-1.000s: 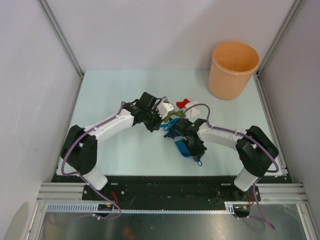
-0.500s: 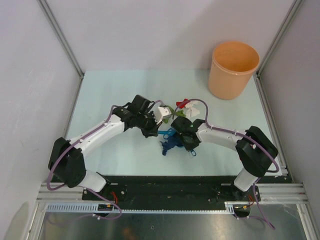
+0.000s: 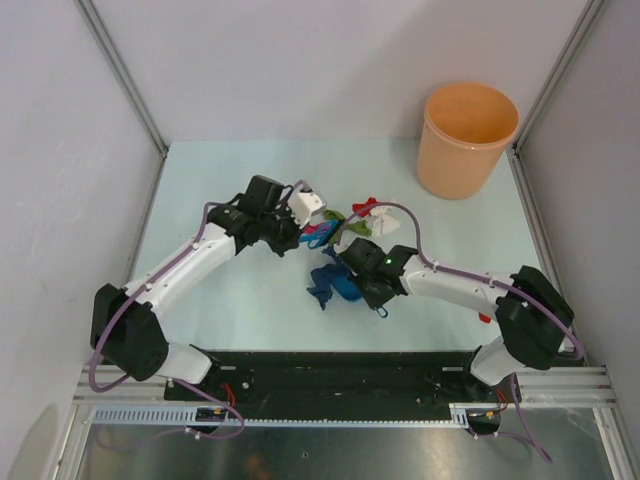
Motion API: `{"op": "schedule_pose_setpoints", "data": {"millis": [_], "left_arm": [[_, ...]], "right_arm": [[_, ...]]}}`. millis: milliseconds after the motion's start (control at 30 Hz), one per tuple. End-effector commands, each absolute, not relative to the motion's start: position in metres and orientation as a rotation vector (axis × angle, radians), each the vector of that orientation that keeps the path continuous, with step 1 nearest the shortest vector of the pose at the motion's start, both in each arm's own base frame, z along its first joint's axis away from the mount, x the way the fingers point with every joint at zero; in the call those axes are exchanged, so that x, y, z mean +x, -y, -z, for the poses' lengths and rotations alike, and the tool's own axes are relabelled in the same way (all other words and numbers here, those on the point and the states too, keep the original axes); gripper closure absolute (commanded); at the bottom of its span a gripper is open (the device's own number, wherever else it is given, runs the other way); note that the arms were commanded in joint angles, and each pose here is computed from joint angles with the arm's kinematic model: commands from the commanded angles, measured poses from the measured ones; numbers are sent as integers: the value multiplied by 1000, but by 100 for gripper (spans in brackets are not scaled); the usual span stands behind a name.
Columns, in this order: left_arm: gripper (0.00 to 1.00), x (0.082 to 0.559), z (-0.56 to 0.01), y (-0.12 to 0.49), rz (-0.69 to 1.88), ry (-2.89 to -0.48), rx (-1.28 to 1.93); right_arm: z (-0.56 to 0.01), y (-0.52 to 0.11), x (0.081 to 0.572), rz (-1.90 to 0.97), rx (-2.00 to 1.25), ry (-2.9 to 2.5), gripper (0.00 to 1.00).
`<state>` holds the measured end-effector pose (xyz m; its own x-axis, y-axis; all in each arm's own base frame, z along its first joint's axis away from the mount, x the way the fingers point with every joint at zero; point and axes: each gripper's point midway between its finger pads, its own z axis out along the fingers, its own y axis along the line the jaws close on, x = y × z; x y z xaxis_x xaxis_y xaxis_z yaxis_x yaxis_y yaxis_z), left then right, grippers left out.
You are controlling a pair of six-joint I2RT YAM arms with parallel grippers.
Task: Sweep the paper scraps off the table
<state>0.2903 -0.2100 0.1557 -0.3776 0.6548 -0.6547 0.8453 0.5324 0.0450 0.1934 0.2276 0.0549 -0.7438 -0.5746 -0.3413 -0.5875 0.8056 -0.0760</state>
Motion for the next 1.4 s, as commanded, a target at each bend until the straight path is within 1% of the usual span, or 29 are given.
{"op": "schedule_pose_setpoints", "data": {"millis": [0,200,433,500,633,800,933,1067,1233,1367], "left_arm": [[100,307,-197,204,365,-2052,1115],[100,305,-198,199,404,-2056,1094],[100,306,-178,189,361,-2119,1085],[100,307,-169,188,359,-2148,1085],[100,304,-147,200,456,-2206,1113],[100,301,-129,225,556,-2229,1183],[100,297,-112,238,596,-2250,1243],[100,285,-116,254,706,-2216,1285],[100,261,-130,270,831,-2109,1376],[100,268,-150,264,778,-2072,1335]], "right_arm": [[-79,-239,190,-173,-906,-2571,100],[-77,-237,193,-157,-896,-2577,100],[-46,-206,184,34,-815,-2765,100],[-46,-211,178,-20,-823,-2791,100],[-46,-206,179,-1,-798,-2835,100],[-38,-191,196,69,-754,-2867,100],[-36,-202,208,40,-819,-2818,100],[-28,-213,216,29,-914,-2783,100],[-26,-223,225,5,-906,-2758,100],[-44,-229,231,-52,-852,-2705,100]]}}
